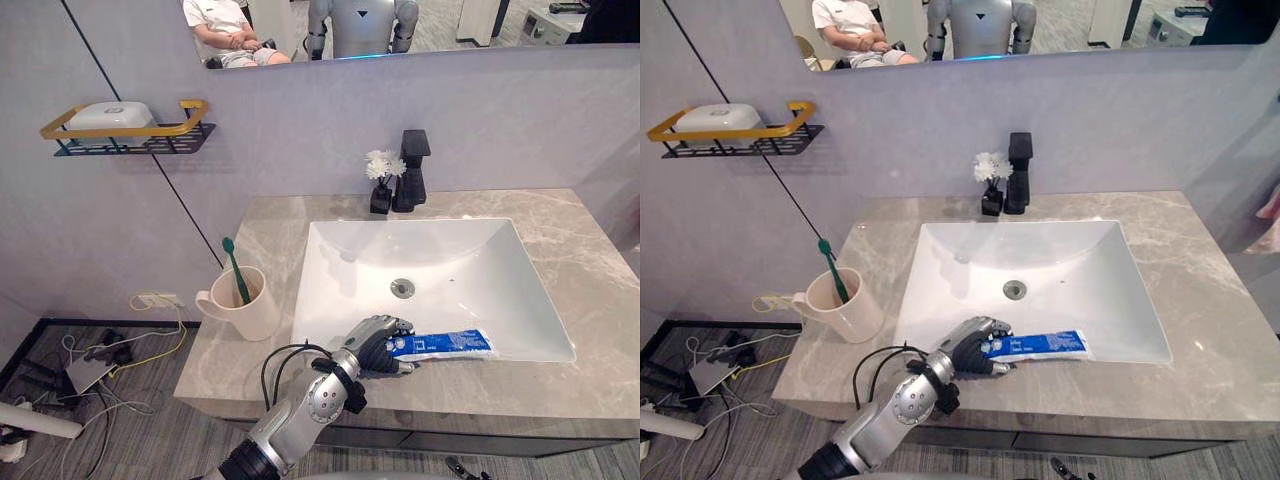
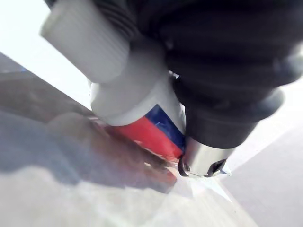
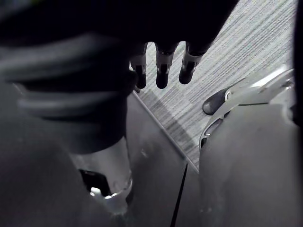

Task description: Organize washtable

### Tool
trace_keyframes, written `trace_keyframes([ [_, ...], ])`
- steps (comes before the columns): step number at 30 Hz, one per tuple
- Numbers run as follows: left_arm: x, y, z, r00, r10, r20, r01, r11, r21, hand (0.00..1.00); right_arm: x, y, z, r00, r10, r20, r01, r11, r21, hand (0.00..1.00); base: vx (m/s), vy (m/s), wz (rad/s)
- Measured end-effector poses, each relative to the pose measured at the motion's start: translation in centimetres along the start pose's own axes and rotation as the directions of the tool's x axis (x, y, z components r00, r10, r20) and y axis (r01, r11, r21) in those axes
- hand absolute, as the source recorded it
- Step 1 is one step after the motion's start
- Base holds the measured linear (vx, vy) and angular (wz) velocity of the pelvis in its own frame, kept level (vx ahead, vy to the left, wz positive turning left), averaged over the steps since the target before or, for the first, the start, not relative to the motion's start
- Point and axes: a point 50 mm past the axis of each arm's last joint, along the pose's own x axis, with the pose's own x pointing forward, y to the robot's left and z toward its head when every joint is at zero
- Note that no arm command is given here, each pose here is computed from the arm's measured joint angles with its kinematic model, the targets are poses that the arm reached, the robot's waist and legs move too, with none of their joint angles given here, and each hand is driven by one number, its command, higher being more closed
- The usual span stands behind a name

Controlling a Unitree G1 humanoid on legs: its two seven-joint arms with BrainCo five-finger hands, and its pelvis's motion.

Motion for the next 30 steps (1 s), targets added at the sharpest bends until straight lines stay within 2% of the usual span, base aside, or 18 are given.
trace_keyframes([
  [7,-0.3,0.2,-0.1,1.0,-0.005,0.003,0.005,1.0,0.008,1.0,0.0,0.0,0.0,1.0,0.001,0.0,-0.001,1.0,0.0,0.0,0.01,-0.011,0.0],
  [16,-0.3,1.4,1.7,0.996,0.047,0.07,-0.043,0.998,-0.056,1.0,-0.2,-0.7,-0.6,1.0,-0.018,-0.015,0.018,1.0,0.011,0.0,0.01,-0.013,-0.04],
  [23,-0.9,5.2,4.2,0.952,0.253,0.172,-0.231,0.963,-0.137,1.0,-0.4,-1.6,-1.4,0.998,-0.052,-0.04,0.056,0.991,0.124,0.0,-0.02,-0.024,-0.09],
  [30,-2.9,9.6,5.9,0.833,0.504,0.226,-0.45,0.857,-0.251,1.0,-1.1,-3.1,-3.0,0.99,-0.119,-0.08,0.138,0.946,0.292,0.0,-0.03,-0.015,-0.08],
])
